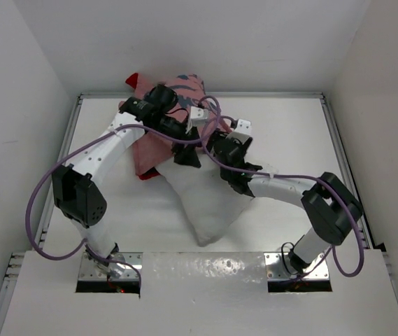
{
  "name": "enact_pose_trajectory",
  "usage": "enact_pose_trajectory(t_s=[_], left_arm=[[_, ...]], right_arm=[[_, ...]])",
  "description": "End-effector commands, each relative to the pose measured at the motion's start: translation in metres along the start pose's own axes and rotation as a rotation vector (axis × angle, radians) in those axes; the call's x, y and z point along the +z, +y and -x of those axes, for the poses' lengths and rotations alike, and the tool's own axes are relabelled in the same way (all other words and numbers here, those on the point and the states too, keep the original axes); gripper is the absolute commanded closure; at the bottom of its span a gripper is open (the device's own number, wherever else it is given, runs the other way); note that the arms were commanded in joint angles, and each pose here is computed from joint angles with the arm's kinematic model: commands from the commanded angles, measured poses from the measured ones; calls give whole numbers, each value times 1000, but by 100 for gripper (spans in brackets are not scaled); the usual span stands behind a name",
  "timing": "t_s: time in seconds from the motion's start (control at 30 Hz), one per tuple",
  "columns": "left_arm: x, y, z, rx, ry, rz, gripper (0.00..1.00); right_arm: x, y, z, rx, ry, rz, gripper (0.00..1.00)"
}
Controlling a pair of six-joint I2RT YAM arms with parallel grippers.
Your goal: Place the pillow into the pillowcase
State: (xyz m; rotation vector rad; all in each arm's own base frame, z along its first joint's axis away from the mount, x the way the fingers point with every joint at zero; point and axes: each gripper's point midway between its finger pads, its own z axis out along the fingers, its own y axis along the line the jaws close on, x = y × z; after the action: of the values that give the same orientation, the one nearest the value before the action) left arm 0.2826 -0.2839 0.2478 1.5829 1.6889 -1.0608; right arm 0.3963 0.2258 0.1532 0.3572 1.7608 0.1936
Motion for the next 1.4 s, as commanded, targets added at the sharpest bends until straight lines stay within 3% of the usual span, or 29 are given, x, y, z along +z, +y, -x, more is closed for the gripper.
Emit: enact_pose_trajectory(t_s=[0.0,0.13,0.17,0.2,0.23,0.27,0.3,0.33,0.37,0.4,0.43,0.5,0.53,0.6,0.77,0.83,0.93,0.97,1.03,1.07,1.1,1.13,1.23,1.3,1.37], left_arm=[[-34,-20,8,-110,-80,-15,1],[-103,24,7,-233,-170,239,0],[-138,55,-8,-278,-188,405,0],[-158,61,-15,-376,-221,487,1],[-182,74,-47,-474,-232,576,26],[-189,74,-62,-525,-237,594,61],[-187,73,-86,-622,-237,592,89],[-188,75,-100,-675,-235,599,100],[-186,71,-114,-709,-227,583,100],[-176,70,-132,-759,-204,553,99],[-171,70,-142,-781,-191,545,63],[-161,78,-166,-835,-171,554,23],[-162,90,-172,-825,-177,586,17],[-156,101,-196,-911,-156,618,6],[-140,130,-233,-1004,-151,636,4],[-127,133,-238,-1015,-160,584,11],[-100,126,-231,-1010,-187,454,35],[-90,123,-227,-1001,-188,415,46],[-73,114,-226,-998,-193,348,64],[-66,112,-226,-993,-189,329,91],[-63,109,-229,-1005,-189,318,100],[-63,109,-229,-1004,-196,313,100],[-75,100,-216,-974,-240,255,100],[-83,86,-200,-954,-233,221,100],[-92,78,-180,-825,-247,193,100]], right_arm=[[-4,-8,3,-174,63,52,1],[-33,-3,7,-440,222,197,1],[-39,-3,8,-528,250,238,1],[-50,-1,3,-569,303,297,1],[-63,-10,6,-614,358,305,9],[-72,-11,6,-634,388,333,35],[-80,-9,5,-637,414,375,66],[-89,-13,1,-614,447,366,97],[-95,-12,7,-590,436,373,93],[-103,-9,-1,-591,456,409,82],[-108,-4,-1,-601,442,428,41],[-122,9,-13,-678,416,453,6],[-127,16,-18,-740,403,470,1],[-140,37,-34,-852,384,483,1],[-148,76,-73,-1011,398,516,1],[-142,75,-105,-1080,456,497,1],[-122,68,-134,-1166,492,420,1],[-113,65,-144,-1185,536,385,6],[-104,72,-146,-1149,569,385,24],[-101,75,-149,-1117,577,392,49],[-98,76,-153,-1076,610,423,61],[-95,83,-155,-1026,614,453,98],[-93,114,-150,-902,649,595,100],[-92,161,-119,-826,552,709,100],[-93,208,-65,-720,399,775,100]])
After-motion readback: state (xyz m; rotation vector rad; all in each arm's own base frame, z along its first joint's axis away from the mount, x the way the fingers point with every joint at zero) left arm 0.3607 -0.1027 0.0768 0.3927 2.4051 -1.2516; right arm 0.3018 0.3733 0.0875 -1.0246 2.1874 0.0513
